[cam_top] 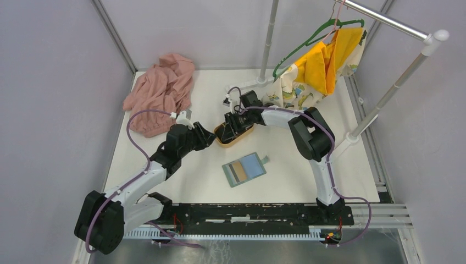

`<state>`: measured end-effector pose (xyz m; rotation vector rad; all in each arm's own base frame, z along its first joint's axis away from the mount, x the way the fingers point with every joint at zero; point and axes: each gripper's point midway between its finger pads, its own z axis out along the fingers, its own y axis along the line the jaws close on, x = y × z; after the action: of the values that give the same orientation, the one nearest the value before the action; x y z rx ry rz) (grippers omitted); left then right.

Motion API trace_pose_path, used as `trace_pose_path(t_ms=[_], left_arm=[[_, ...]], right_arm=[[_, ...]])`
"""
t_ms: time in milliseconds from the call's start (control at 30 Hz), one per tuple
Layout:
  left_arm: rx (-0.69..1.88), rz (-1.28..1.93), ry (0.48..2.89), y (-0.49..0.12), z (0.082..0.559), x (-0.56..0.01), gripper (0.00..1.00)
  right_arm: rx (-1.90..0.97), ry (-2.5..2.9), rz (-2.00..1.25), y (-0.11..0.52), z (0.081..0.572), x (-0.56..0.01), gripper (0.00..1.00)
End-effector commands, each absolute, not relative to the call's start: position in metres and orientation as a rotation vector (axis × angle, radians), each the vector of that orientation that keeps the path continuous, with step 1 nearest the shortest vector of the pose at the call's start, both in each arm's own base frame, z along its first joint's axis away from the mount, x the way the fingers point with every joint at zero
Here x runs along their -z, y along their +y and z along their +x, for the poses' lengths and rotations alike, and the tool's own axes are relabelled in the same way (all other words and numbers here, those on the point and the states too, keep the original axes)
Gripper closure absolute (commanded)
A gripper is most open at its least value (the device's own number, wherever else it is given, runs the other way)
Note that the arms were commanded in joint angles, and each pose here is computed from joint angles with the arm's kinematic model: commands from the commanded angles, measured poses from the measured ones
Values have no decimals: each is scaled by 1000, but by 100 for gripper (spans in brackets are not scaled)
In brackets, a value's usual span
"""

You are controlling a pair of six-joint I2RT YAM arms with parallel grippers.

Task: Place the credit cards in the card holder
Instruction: Pick up the credit card from the storage box.

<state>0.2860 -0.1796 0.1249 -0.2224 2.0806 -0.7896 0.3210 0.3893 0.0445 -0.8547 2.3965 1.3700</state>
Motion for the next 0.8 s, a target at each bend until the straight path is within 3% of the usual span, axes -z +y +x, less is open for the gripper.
trace_pose_path(t_ms=[0,133,767], left_arm=[[750,-167,2020,-175,291,-142,57],[749,-167,2019,-174,290,-143,57],[743,-165,2018,-173,289,-145,57]], right_arm=[[-1331,2325,-837,386,345,-68,67],[-1329,2333,-816,380,349,-65,73],[-1478,2288,-743,372,352,-81,71]])
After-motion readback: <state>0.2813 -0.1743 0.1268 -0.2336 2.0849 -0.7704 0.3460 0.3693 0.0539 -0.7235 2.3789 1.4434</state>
